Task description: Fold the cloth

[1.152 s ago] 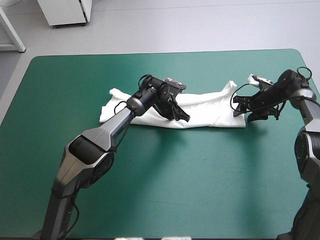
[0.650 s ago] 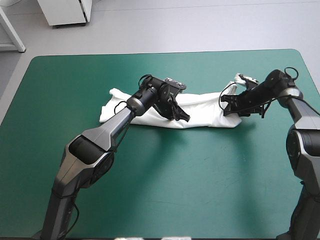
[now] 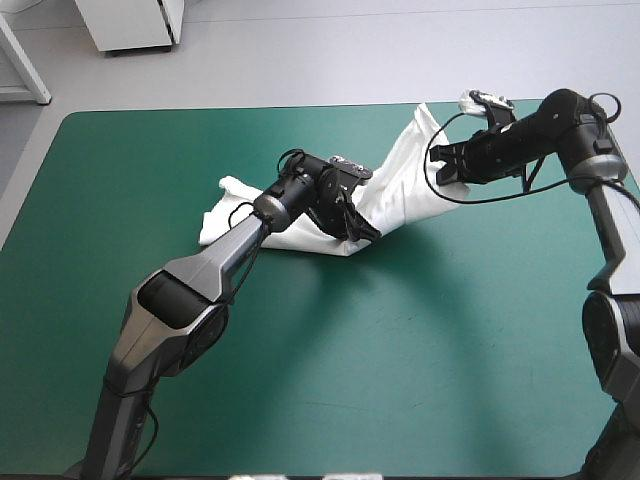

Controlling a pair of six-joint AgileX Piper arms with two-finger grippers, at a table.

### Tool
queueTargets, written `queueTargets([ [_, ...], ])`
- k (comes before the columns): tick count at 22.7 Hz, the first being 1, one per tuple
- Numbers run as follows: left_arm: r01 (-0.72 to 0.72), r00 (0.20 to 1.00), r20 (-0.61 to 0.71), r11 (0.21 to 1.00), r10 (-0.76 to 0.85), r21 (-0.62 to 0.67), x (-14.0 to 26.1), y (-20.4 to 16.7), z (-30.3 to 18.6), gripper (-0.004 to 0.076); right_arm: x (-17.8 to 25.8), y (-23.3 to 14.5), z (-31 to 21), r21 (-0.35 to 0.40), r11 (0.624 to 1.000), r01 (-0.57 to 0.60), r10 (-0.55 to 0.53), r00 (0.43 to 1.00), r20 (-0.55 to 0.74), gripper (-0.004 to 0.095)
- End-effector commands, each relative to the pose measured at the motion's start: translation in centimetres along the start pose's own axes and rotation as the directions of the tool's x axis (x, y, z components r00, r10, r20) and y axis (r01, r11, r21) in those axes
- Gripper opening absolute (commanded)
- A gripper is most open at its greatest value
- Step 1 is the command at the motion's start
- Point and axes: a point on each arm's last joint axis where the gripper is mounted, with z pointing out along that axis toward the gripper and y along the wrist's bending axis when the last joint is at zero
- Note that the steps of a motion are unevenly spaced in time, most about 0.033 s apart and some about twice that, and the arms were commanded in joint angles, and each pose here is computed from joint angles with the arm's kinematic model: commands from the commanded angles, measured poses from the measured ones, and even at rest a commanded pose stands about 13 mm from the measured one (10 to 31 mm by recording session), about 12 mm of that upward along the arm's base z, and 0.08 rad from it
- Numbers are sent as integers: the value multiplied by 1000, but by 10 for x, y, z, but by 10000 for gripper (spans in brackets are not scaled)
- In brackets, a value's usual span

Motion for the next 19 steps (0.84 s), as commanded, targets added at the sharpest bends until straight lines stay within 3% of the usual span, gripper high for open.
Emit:
queueTargets([
  [1, 0, 998, 60, 1000, 0, 7, -6, -4, -23, -9, -4, 45, -48, -116, 991, 68, -52, 990, 135, -3],
  [3, 0, 998, 60, 1000, 0, 7, -6, -4, -23, -9, 0, 62, -46, -148, 984, 98, -81, 990, 119, -3],
  [6, 3, 998, 56, 1000, -3, 2, -5, -3, -28, -9, 4, 80, -35, -126, 978, 164, -150, 983, 109, -3],
  [11, -25, 998, 49, 998, 28, -57, 0, -1, -76, -9, 4, 84, -35, -122, 977, 176, -162, 980, 116, -3],
  [19, -8, 1000, 27, 990, 12, -143, 54, 9, -130, -9, -5, 99, -53, -163, 962, 218, -184, 962, 204, -3],
])
